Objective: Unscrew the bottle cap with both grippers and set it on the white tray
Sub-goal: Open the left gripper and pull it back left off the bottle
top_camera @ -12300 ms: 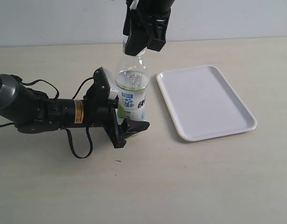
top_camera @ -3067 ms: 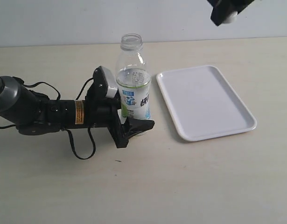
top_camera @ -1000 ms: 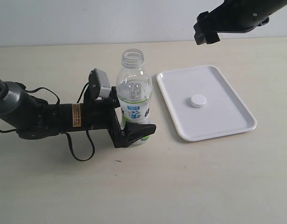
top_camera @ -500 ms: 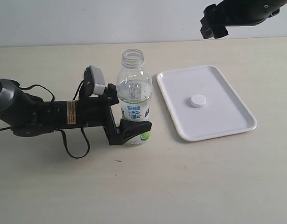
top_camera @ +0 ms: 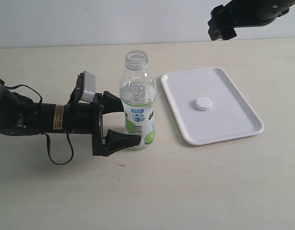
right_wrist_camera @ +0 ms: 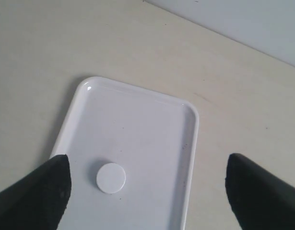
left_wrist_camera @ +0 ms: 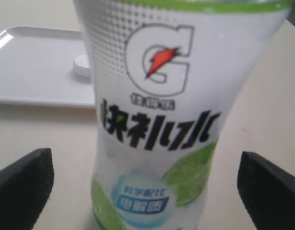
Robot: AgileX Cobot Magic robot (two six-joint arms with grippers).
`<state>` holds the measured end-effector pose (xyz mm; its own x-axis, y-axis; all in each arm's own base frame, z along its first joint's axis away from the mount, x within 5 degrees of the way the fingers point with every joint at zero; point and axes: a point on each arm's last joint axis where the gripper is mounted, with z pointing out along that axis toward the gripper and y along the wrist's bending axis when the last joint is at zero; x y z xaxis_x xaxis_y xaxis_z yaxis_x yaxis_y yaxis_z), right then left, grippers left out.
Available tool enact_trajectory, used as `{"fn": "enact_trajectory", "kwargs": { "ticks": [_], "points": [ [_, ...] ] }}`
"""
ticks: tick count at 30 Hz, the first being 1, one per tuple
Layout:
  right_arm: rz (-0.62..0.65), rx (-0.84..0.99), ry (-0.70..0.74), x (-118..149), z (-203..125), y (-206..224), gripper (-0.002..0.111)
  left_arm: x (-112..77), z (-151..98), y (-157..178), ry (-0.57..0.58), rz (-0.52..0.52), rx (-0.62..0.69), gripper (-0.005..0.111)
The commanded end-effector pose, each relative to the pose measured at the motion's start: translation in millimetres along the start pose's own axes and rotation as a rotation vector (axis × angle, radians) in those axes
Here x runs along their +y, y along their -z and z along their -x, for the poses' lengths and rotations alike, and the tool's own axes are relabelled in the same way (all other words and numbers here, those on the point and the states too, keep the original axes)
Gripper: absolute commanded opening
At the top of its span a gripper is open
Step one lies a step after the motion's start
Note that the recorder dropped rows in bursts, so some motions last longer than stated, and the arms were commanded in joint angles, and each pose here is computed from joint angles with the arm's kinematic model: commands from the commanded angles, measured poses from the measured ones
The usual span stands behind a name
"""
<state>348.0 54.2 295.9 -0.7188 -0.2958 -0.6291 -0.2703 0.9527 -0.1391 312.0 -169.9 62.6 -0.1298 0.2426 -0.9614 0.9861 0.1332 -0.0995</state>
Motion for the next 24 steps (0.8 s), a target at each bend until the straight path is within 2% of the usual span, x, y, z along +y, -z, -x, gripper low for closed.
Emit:
{"fn": "enact_trajectory", "kwargs": {
  "ticks": [1, 4, 7, 10, 12, 16, 18, 24],
  "points": [
    [-0.016, -0.013, 0.018, -2, 1, 4, 0.083, 2.3, 9, 17, 0.009, -0.037, 0.009, 0.103],
    [-0.017, -0.01, 0.02, -2, 1, 4, 0.083, 5.6, 12, 33, 0.017, -0.049, 0.033, 0.103],
    [-0.015, 0.013, 0.021, -2, -1, 4, 0.083, 14.4, 13, 56, 0.056, -0.012, 0.043, 0.103],
    [-0.014, 0.033, 0.023, -2, -3, 4, 0.083, 24.4, 14, 81, 0.17, 0.056, 0.034, 0.103],
    [-0.014, 0.04, 0.032, -2, -4, 4, 0.083, 29.1, 15, 93, 0.292, 0.094, 0.02, 0.103],
    [-0.013, 0.041, 0.032, -2, -4, 4, 0.083, 35.0, 16, 102, 0.463, 0.148, -0.024, 0.103],
    [-0.013, 0.041, 0.032, -2, -4, 4, 0.083, 35.0, 17, 101, 0.49, 0.149, -0.028, 0.103],
    [-0.012, 0.041, 0.03, -1, -4, 4, 0.083, 37.1, 19, 99, 0.472, 0.169, -0.053, 0.103]
  ]
}}
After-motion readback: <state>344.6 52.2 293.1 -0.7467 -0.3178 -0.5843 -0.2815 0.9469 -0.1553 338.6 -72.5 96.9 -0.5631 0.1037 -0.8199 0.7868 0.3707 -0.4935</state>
